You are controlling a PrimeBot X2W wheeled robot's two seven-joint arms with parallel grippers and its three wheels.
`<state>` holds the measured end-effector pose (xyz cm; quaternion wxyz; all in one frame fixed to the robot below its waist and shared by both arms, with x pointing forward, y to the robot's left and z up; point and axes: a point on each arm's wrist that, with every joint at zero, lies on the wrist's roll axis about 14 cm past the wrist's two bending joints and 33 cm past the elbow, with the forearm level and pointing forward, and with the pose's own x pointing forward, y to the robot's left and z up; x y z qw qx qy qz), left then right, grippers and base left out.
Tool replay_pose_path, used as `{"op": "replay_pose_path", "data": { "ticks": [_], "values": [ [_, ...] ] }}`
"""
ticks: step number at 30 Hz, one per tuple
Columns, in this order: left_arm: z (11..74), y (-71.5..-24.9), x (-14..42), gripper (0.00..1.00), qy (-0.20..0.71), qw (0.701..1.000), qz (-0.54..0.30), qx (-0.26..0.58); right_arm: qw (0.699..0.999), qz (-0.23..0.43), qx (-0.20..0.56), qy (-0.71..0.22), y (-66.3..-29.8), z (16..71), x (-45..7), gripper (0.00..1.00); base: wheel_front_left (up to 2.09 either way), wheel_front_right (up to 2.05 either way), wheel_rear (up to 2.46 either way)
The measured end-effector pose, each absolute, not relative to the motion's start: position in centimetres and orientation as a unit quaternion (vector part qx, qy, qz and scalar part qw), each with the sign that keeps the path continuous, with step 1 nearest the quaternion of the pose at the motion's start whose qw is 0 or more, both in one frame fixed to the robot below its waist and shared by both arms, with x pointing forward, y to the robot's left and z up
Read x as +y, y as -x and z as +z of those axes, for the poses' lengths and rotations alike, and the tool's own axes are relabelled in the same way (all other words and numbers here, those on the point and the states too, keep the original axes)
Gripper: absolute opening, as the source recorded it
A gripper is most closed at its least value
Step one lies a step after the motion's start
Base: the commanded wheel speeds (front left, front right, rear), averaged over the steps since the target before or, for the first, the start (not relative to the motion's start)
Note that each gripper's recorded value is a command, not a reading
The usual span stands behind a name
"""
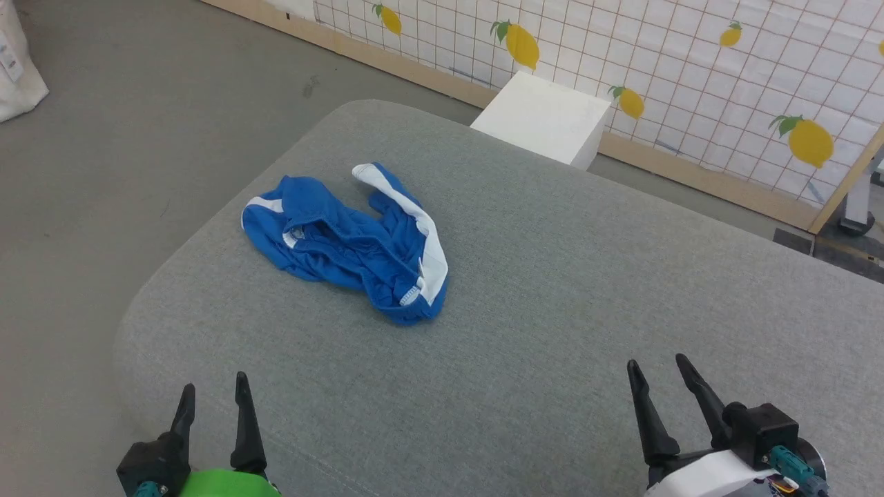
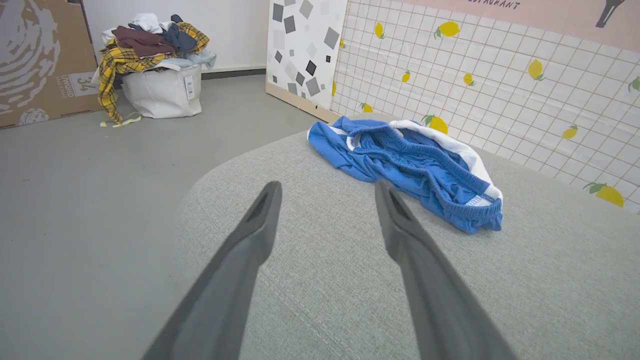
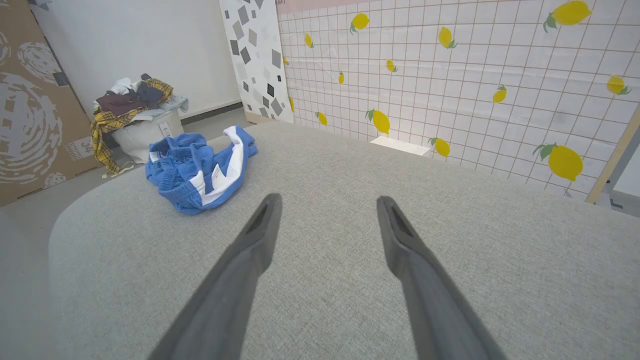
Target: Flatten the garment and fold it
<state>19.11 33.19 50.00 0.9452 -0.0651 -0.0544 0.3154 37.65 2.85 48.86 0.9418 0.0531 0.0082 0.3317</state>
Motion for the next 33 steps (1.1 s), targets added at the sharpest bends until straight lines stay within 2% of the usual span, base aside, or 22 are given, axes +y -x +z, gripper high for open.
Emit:
{"op": "replay_pose_path", "data": {
  "ticks": [7, 12, 16, 17, 24, 28, 33],
  "values": [
    [49.7, -22.1, 33.6, 1.00, 0.107, 0.955, 0.276, -0.014, 0.944, 0.326, 0.020, -0.054, -38.0, 47.9, 2.4, 1.00, 0.00, 0.00, 0.00],
    [52.7, -28.5, 35.6, 1.00, 0.122, 0.968, 0.220, 0.013, 0.947, 0.318, 0.024, -0.046, -39.3, 47.6, 2.2, 1.00, 0.00, 0.00, 0.00],
    [53.6, -33.6, 36.4, 1.00, 0.115, 0.974, 0.174, 0.084, 0.953, 0.299, 0.029, -0.038, -40.6, 47.1, 0.9, 1.00, 0.00, 0.00, 0.00],
    [53.2, -36.8, 36.8, 1.00, 0.117, 0.971, 0.158, 0.139, 0.959, 0.280, 0.038, -0.035, -41.5, 46.3, -0.3, 1.00, 0.00, 0.00, 0.00],
    [48.8, -42.0, 35.5, 1.00, 0.108, 0.948, 0.129, 0.269, 0.969, 0.237, 0.067, -0.030, -42.6, 44.1, -3.5, 1.00, 0.00, 0.00, 0.00],
    [45.0, -42.8, 34.6, 1.00, 0.092, 0.932, 0.121, 0.329, 0.973, 0.213, 0.077, -0.032, -43.0, 43.1, -5.1, 1.00, 0.00, 0.00, 0.00],
    [39.3, -42.1, 33.0, 1.00, 0.090, 0.898, 0.110, 0.417, 0.976, 0.189, 0.098, -0.034, -43.0, 41.4, -6.9, 1.00, 0.00, 0.00, 0.00]
  ]
}}
